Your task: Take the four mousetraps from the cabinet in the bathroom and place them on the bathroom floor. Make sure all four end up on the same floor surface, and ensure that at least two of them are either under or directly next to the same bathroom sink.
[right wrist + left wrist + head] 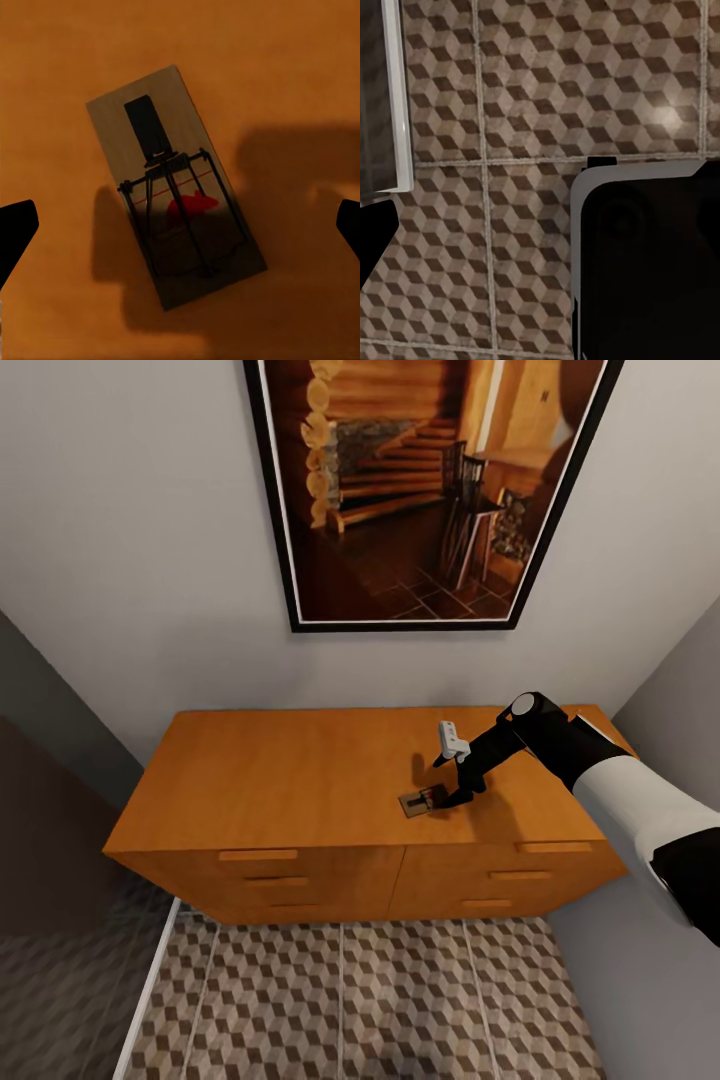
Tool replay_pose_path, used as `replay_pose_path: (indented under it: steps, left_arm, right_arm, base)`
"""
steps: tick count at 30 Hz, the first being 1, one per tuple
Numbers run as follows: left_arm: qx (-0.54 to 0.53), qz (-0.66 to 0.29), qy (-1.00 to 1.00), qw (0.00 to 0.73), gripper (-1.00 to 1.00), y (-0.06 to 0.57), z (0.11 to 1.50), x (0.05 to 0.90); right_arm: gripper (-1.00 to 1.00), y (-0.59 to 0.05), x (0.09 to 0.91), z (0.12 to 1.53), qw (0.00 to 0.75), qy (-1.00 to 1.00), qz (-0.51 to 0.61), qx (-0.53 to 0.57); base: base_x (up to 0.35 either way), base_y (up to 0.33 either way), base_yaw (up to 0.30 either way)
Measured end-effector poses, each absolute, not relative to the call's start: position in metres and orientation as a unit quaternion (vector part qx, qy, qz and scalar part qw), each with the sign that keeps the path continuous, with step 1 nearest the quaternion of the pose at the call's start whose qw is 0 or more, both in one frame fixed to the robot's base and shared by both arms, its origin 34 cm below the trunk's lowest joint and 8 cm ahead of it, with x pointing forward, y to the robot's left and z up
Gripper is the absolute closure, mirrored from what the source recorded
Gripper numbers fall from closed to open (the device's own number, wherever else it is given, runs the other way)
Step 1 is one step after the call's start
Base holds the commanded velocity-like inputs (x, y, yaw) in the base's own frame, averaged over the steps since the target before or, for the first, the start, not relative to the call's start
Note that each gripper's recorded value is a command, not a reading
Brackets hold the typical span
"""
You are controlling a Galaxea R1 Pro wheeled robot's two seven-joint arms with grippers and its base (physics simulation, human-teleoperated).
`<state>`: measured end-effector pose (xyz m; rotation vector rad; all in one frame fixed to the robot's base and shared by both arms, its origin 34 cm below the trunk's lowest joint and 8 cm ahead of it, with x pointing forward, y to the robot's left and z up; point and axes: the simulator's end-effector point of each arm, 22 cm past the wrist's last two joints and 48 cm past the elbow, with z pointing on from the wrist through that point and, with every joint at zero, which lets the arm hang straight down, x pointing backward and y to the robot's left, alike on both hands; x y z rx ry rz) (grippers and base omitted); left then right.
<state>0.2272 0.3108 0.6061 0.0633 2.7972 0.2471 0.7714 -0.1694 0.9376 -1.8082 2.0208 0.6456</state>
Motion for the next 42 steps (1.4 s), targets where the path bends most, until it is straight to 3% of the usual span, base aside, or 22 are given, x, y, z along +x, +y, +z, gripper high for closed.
replay_pose_path:
  steps: [42]
  left_arm:
    - [0.022, 0.087, 0.982, 0.163, -1.00, 0.3108, 0.6058, 0.2255]
  right_arm:
    - [-1.00, -0.1695, 0.7710, 0.9356, 0.175, 0.714, 0.229, -0.638]
  base:
    - [0.013, 0.000, 0.000]
